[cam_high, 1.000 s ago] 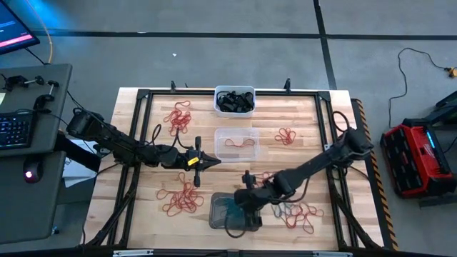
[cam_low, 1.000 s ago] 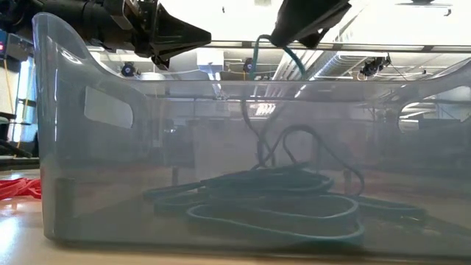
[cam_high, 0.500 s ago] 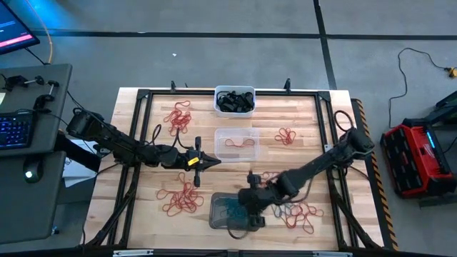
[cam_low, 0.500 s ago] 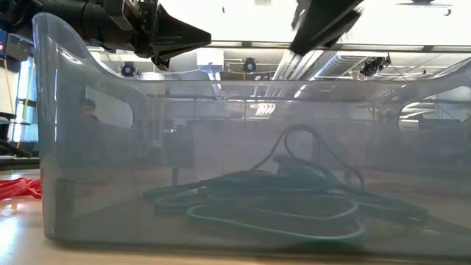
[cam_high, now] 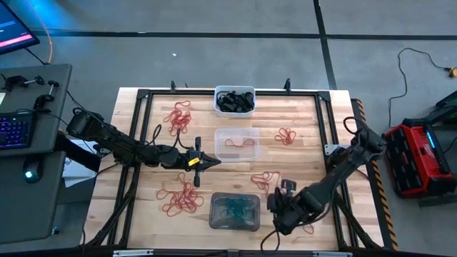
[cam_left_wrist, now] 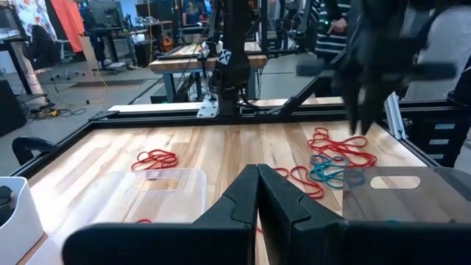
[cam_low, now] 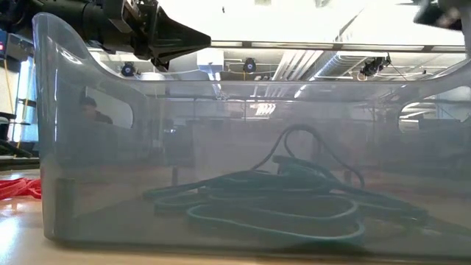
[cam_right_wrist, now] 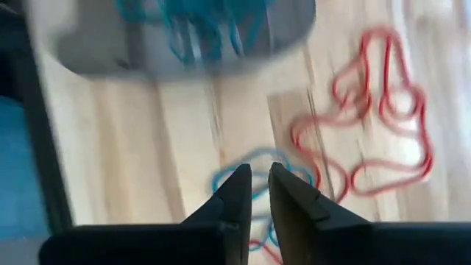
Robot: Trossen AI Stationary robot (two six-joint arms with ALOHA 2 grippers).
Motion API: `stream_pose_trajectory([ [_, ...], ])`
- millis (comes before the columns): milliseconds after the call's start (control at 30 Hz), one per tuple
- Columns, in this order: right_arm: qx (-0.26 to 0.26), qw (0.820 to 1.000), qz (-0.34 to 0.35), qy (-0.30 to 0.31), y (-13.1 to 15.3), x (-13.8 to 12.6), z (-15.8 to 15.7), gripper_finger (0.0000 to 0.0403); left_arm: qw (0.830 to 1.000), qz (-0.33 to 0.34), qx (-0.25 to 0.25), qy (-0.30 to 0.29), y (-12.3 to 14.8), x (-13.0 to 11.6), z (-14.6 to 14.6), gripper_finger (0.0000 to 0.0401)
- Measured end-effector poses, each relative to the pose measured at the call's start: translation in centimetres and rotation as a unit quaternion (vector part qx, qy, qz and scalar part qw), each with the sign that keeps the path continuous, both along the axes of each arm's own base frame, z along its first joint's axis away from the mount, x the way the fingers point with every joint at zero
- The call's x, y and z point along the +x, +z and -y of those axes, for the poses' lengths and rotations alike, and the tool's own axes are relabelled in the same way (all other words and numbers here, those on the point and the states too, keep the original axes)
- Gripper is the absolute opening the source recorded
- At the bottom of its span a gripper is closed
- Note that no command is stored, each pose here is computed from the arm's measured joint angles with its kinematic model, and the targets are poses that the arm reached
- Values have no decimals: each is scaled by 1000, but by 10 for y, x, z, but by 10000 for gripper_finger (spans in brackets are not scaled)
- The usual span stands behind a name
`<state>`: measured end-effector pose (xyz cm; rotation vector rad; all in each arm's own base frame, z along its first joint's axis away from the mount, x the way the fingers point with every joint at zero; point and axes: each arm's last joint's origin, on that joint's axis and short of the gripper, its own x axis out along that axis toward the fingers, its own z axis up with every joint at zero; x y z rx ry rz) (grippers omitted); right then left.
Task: Sort rubber bands into baskets
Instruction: Put the blue rubber band into the black bin
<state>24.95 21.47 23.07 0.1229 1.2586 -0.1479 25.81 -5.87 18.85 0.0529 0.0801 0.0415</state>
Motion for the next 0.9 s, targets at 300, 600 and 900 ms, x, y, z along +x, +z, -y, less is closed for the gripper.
stream_pose_trajectory([
  [300, 8, 998, -63, -2, -56, -14, 19, 67, 1000, 0, 0, 0, 0, 0, 0, 0],
  [600, 8, 996, -85, 20, -84, -21, 35, 93, 1000, 0, 0, 0, 0, 0, 0, 0],
  [900, -6, 996, -81, 31, -86, -21, 37, 24, 1000, -2, 1, 0, 0, 0, 0, 0],
])
